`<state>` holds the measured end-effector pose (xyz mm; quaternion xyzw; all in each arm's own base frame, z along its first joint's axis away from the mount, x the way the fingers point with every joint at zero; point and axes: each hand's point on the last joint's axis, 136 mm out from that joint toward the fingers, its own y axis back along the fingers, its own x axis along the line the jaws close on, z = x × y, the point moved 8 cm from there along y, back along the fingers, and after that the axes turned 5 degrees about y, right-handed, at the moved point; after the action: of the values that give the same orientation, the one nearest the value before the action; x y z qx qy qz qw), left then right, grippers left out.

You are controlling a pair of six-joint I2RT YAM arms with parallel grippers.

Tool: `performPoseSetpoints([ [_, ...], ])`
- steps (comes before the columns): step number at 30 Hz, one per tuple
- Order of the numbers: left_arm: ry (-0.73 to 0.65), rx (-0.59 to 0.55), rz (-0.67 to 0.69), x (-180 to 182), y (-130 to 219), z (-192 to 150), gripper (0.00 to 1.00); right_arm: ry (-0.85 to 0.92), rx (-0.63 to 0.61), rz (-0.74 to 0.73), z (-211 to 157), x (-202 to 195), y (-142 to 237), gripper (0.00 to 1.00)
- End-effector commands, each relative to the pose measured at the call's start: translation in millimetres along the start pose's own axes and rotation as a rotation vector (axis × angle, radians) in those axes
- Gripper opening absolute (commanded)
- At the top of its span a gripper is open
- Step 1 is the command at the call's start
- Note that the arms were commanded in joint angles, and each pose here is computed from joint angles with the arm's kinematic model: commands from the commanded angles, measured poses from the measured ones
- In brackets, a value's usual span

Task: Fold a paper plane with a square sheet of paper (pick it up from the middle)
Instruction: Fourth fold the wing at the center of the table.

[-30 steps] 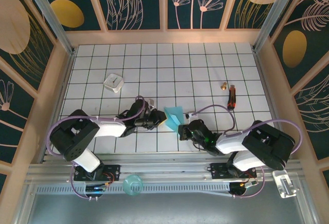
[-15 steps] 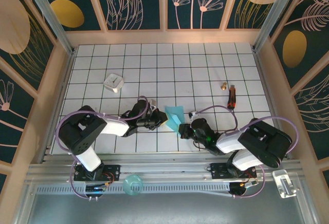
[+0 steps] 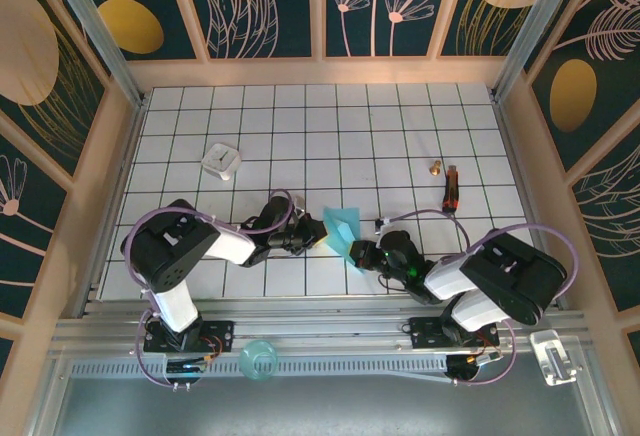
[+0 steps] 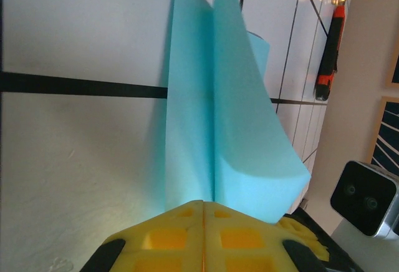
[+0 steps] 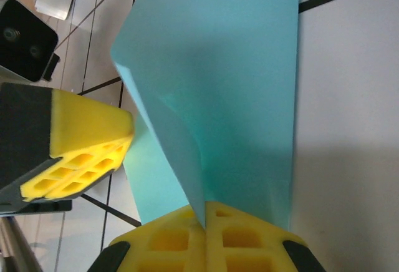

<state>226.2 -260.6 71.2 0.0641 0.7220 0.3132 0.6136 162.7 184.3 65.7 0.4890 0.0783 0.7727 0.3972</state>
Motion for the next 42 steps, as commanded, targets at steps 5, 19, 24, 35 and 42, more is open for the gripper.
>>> performPoseSetpoints([
  [5, -0.049, 0.016, -0.016, -3.6, -5.1, -0.2, 0.09, -0.116, 0.035, 0.040, -3.6, -3.5, -3.5, 0.01],
  [19, -0.038, 0.014, 0.042, 14.7, -7.4, -1.6, 0.08, -0.314, 0.048, 0.080, -11.8, -12.7, -1.8, 0.04],
  [24, -0.047, 0.002, 0.045, 13.8, -4.9, -0.9, 0.09, -0.367, 0.034, 0.031, -15.7, -22.3, 1.3, 0.04],
  [35, -0.209, -0.100, 0.040, -22.5, 8.5, 11.0, 0.29, -0.318, 0.045, -0.088, -13.2, -26.3, -0.3, 0.05],
  [42, -0.304, -0.071, 0.034, -45.2, 5.2, 13.1, 0.27, -0.297, 0.038, -0.084, -7.7, -25.2, -1.3, 0.08],
])
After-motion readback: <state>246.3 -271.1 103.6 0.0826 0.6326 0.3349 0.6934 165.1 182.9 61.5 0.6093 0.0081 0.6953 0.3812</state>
